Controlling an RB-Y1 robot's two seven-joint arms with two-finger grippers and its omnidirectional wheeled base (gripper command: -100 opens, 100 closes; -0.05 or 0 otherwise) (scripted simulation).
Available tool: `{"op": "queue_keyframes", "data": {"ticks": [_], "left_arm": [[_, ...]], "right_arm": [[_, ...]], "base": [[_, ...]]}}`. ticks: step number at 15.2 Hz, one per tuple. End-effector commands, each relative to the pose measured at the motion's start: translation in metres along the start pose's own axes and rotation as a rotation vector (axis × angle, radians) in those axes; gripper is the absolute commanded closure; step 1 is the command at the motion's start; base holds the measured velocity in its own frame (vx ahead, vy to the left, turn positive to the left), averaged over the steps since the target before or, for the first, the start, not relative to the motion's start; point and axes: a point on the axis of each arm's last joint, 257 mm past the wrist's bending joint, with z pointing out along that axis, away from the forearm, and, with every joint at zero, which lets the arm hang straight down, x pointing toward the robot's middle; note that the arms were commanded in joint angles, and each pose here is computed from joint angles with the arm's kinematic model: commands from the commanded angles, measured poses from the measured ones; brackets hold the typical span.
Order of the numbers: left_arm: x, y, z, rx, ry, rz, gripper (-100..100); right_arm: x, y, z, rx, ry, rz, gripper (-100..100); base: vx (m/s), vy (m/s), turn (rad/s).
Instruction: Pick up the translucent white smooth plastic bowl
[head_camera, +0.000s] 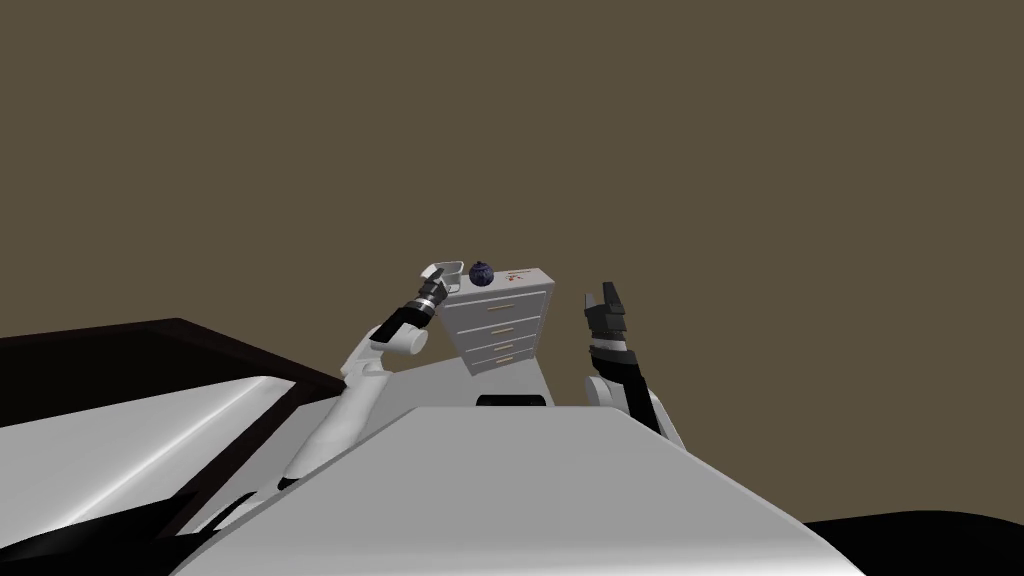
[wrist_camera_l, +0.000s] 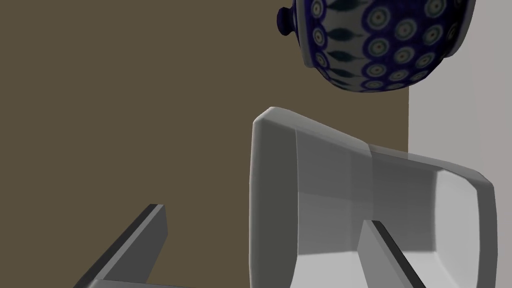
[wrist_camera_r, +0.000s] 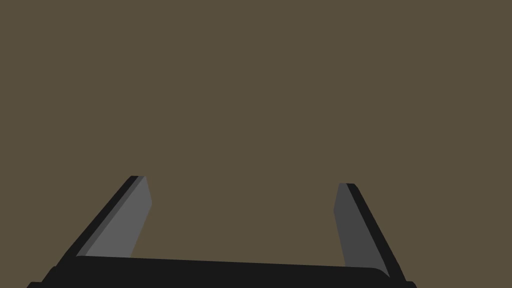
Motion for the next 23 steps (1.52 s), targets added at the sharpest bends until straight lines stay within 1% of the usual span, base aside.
{"op": "queue_keyframes", "data": {"ticks": [1, 2, 3, 5, 6, 8, 9, 10, 12, 13, 14, 16, 17, 20, 21, 23], "left_arm": [[-0.003, 0.005, 0.007, -0.038, 0.006, -0.011, -100], [-0.004, 0.008, 0.007, -0.05, 0.005, -0.011, -100], [-0.007, 0.002, 0.017, -0.057, 0.017, -0.024, -100], [-0.008, 0.012, 0.017, -0.096, 0.013, -0.024, -100], [-0.012, 0.005, 0.027, -0.102, 0.023, -0.037, -100], [-0.013, 0.015, 0.026, -0.143, 0.019, -0.036, -100], [-0.013, 0.015, 0.026, -0.143, 0.019, -0.036, -100], [-0.017, 0.01, 0.035, -0.159, 0.026, -0.05, -100], [-0.018, 0.018, 0.034, -0.193, 0.022, -0.049, -100], [-0.018, 0.018, 0.034, -0.193, 0.022, -0.049, -100], [-0.023, 0.012, 0.043, -0.21, 0.028, -0.062, -100], [-0.024, 0.021, 0.041, -0.245, 0.023, -0.061, -100], [-0.028, 0.012, 0.05, -0.251, 0.028, -0.075, -100], [-0.03, 0.024, 0.047, -0.298, 0.022, -0.074, -100], [-0.035, 0.015, 0.055, -0.308, 0.025, -0.088, -100], [-0.036, 0.025, 0.052, -0.349, 0.019, -0.086, -100]], "right_arm": [[0.0, 0.0, 0.0, 0.0, 0.0, 0.0, 0], [0.0, 0.0, 0.0, 0.0, 0.0, 0.0, 0], [0.0, 0.0, 0.0, 0.0, 0.0, 0.0, 0], [0.0, 0.0, 0.0, 0.0, 0.0, 0.0, 0], [0.0, 0.0, 0.0, 0.0, 0.0, 0.0, 0], [0.0, 0.0, 0.0, 0.0, 0.0, 0.0, 0], [0.0, 0.0, 0.0, 0.0, 0.0, 0.0, 0], [0.0, 0.0, 0.0, 0.0, 0.0, 0.0, 0], [0.0, 0.0, 0.0, 0.0, 0.0, 0.0, 0], [0.0, 0.0, 0.0, 0.0, 0.0, 0.0, 0], [0.0, 0.0, 0.0, 0.0, 0.0, 0.0, 0], [0.0, 0.0, 0.0, 0.0, 0.0, 0.0, 0], [0.0, 0.0, 0.0, 0.0, 0.0, 0.0, 0], [0.0, 0.0, 0.0, 0.0, 0.0, 0.0, 0], [0.0, 0.0, 0.0, 0.0, 0.0, 0.0, 0], [0.0, 0.0, 0.0, 0.0, 0.0, 0.0, 0]], "base": [[-0.027, -0.015, -0.006], [-0.021, -0.012, -0.004], [-0.03, -0.015, -0.003], [-0.029, -0.014, -0.007], [-0.028, -0.018, -0.008], [-0.028, -0.019, -0.005], [-0.01, -0.008, 0.001], [-0.015, -0.013, -0.009], [-0.017, -0.012, -0.009], [-0.009, -0.005, -0.001], [-0.017, -0.015, -0.01], [-0.016, -0.013, -0.011], [-0.02, -0.015, -0.013], [-0.014, -0.012, -0.007], [-0.011, -0.015, -0.013], [-0.012, -0.015, -0.014]]}}
